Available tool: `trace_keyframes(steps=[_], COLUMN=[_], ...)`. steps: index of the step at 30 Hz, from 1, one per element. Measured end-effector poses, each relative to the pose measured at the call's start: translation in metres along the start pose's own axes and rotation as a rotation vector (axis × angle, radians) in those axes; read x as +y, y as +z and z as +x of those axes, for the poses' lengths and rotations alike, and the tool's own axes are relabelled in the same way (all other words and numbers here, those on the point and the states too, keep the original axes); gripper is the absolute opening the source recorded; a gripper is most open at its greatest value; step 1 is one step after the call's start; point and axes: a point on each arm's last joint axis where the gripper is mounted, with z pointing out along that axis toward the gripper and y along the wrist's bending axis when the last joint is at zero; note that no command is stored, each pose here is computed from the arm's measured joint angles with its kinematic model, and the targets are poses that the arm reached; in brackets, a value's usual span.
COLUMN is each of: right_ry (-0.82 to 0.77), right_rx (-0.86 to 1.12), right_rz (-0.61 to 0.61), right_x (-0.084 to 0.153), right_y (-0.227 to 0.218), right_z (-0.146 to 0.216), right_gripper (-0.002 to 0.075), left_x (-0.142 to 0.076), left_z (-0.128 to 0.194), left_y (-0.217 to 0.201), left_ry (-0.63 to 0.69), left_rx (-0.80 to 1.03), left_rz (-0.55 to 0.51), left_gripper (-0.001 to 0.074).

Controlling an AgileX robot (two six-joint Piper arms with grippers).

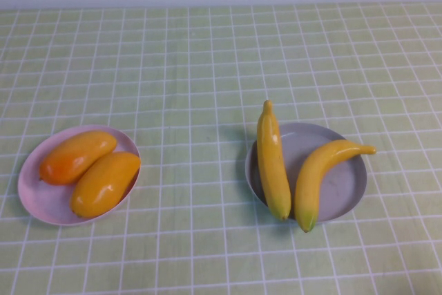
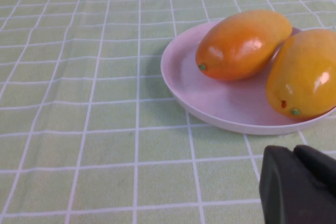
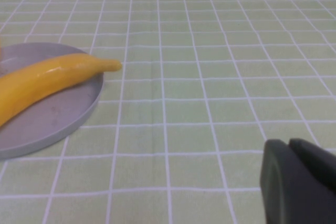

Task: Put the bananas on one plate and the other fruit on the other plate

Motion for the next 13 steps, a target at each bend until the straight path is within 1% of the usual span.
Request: trace_keyframes(steps=[13], right_ry=[0.0], right_rx=[-0.006], right_rz=[0.0], right_x=[0.0], right_y=[-0.0004], right_z=[-0.0002], right_gripper=[-0.0015], left_x=[0.0], left_z=[0.0], left_y=[0.0], left_ry=[0.0], left_rx=[0.0], left_rz=[0.0], left_gripper=[-0.0001])
